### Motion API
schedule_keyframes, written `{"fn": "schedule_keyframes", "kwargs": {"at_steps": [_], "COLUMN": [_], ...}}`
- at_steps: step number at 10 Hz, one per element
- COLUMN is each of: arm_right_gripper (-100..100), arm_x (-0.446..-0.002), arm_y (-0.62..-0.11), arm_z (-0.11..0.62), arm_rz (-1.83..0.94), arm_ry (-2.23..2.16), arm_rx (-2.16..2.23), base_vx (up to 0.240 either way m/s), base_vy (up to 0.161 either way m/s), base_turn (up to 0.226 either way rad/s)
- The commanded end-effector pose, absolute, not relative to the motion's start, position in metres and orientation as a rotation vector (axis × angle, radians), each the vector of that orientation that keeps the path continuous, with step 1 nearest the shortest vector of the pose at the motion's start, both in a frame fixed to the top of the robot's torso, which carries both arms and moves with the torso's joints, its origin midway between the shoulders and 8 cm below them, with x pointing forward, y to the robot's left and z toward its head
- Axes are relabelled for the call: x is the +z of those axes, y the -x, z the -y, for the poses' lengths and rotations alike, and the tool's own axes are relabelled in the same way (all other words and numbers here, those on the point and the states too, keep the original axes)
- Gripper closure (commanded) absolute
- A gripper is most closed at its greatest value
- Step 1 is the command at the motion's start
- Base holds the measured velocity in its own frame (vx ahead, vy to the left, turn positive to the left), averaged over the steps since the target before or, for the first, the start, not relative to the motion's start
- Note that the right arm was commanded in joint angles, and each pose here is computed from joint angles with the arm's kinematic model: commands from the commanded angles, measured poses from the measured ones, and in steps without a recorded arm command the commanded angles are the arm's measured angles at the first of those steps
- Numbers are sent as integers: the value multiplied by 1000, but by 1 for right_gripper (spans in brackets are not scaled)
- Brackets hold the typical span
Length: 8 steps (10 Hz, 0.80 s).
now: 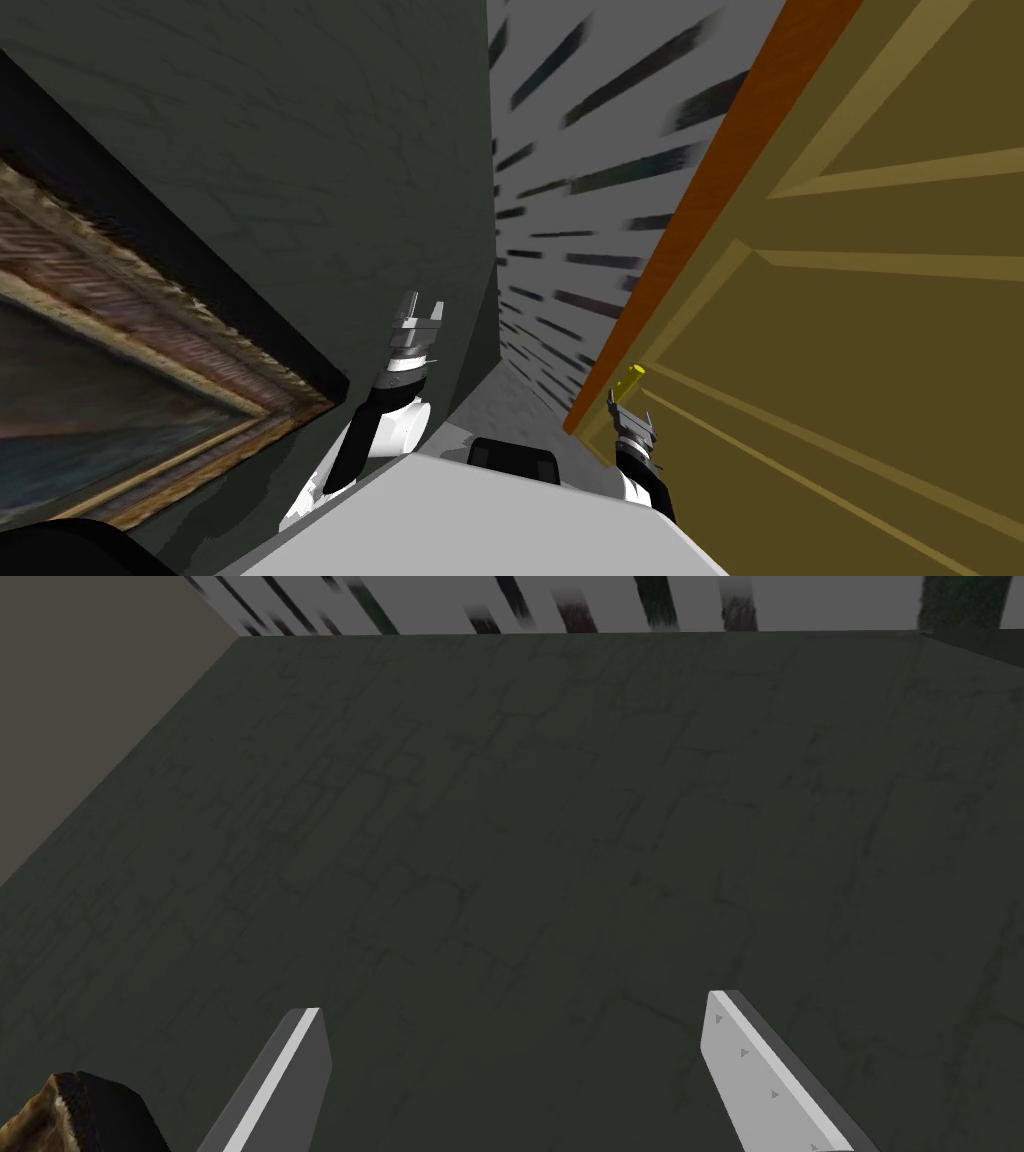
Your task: Pull the door open
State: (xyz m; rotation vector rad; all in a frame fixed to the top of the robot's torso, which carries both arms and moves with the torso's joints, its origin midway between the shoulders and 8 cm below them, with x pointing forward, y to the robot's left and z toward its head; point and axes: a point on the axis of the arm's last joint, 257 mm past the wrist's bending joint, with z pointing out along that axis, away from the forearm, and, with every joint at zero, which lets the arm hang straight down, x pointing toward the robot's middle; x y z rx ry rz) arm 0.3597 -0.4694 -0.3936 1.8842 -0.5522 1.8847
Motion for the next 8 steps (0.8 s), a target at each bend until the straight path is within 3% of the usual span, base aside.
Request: {"fn": "schedule_keyframes", "kwargs": {"at_steps": [1,8], "arm_right_gripper": [-100,-100], "arm_x": [-394,-392], "arm_y": [-353,-329], "arm_z": [480,522], "arm_rz": [557,563], "arm_ry": [-1884,-1880], "arm_rx": [1884,1875], "base_vx": [97,118], "base_vy": [-6,0], "base_turn": [14,9]}}
